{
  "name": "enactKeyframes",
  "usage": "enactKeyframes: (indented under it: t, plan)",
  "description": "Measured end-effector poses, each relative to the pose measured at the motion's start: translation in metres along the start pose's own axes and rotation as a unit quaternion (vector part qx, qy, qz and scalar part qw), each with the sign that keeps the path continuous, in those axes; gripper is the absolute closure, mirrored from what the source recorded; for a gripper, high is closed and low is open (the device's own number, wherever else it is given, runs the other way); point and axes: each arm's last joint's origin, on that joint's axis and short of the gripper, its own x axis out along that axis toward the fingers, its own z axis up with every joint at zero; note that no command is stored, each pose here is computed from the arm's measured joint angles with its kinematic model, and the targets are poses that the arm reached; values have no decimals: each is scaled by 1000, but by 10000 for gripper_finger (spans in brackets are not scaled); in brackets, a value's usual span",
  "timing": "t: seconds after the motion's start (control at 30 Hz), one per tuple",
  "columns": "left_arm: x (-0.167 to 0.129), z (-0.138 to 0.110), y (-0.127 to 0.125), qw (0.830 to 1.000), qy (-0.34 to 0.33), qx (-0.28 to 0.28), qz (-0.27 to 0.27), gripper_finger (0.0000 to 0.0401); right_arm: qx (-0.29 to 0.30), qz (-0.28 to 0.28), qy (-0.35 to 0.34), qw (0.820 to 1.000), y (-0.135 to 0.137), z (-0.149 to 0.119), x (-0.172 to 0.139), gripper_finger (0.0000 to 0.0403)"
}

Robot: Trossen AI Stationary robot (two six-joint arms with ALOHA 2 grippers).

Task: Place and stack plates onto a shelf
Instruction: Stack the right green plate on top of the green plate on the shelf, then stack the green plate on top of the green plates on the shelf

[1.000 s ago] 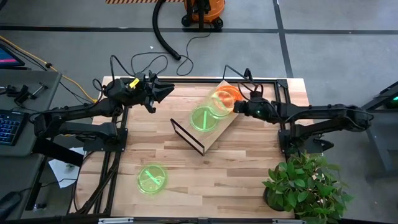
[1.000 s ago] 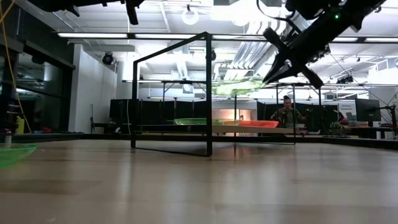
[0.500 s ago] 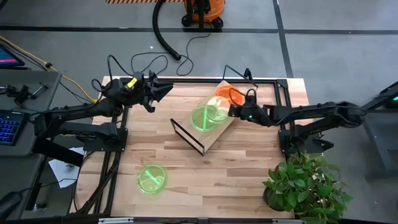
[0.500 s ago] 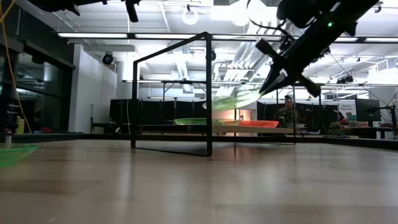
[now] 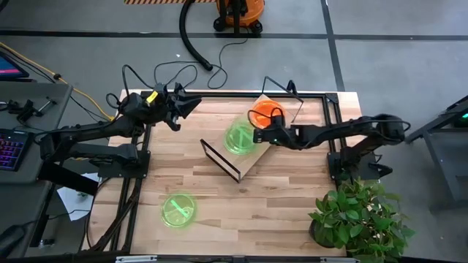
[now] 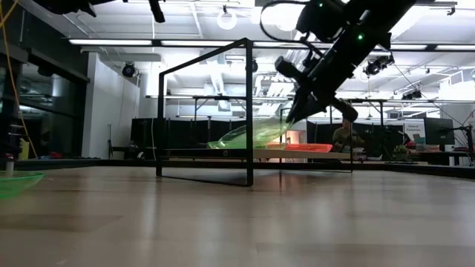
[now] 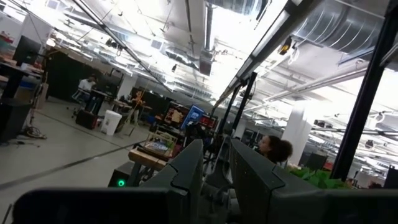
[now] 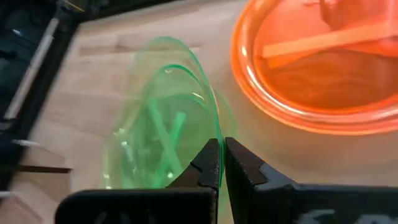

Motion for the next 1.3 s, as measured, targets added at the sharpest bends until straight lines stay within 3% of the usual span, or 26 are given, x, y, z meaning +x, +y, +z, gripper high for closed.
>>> enactKeyframes:
  t: [0.33, 0.8, 0.93, 1.3]
  plan:
    - [0, 0, 0, 1000, -1, -3, -1, 330, -5, -11, 13, 1000, 0, -5, 9, 384]
    - [0, 0, 0, 1000, -2, -3, -1, 330, -51, 28, 52, 997, 1, 6, 4, 177]
    - [0, 0, 0, 1000, 0, -4, 0, 330, -80, 39, 45, 995, -1, 18, -18, 157]
    - [0, 0, 0, 1000, 1, -4, 1, 330, -170, 82, 49, 981, -25, 46, -109, 155]
